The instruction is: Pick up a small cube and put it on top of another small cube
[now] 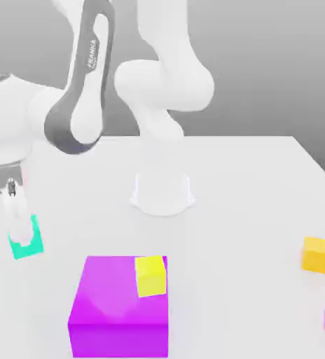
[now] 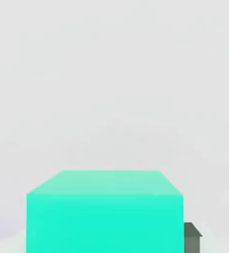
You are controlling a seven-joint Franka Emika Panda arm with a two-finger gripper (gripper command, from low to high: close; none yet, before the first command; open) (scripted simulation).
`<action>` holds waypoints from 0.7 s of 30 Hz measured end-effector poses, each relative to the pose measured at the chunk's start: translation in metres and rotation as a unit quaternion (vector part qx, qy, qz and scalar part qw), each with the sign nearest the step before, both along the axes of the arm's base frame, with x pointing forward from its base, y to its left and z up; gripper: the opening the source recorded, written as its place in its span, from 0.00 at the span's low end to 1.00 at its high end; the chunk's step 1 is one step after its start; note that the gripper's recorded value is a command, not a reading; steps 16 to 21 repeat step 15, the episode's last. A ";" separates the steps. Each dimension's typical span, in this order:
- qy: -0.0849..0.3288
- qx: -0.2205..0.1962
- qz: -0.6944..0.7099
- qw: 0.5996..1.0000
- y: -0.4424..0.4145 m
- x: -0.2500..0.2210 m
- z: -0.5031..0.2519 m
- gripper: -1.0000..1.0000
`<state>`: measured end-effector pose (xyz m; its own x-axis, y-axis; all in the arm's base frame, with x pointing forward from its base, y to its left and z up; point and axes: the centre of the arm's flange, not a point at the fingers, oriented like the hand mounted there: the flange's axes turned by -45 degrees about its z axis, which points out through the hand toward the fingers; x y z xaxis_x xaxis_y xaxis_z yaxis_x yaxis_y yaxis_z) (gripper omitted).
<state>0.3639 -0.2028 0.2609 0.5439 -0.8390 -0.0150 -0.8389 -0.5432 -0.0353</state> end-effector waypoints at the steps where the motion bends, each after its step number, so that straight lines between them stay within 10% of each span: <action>1: 0.000 0.000 0.023 1.000 0.019 0.011 0.010 0.00; 11: 0.007 -0.018 0.201 0.979 0.180 0.049 0.018 0.00; 12: 0.007 -0.017 0.202 0.979 0.181 0.048 0.009 1.00; 21: 0.007 -0.017 0.202 0.979 0.181 0.048 0.009 1.00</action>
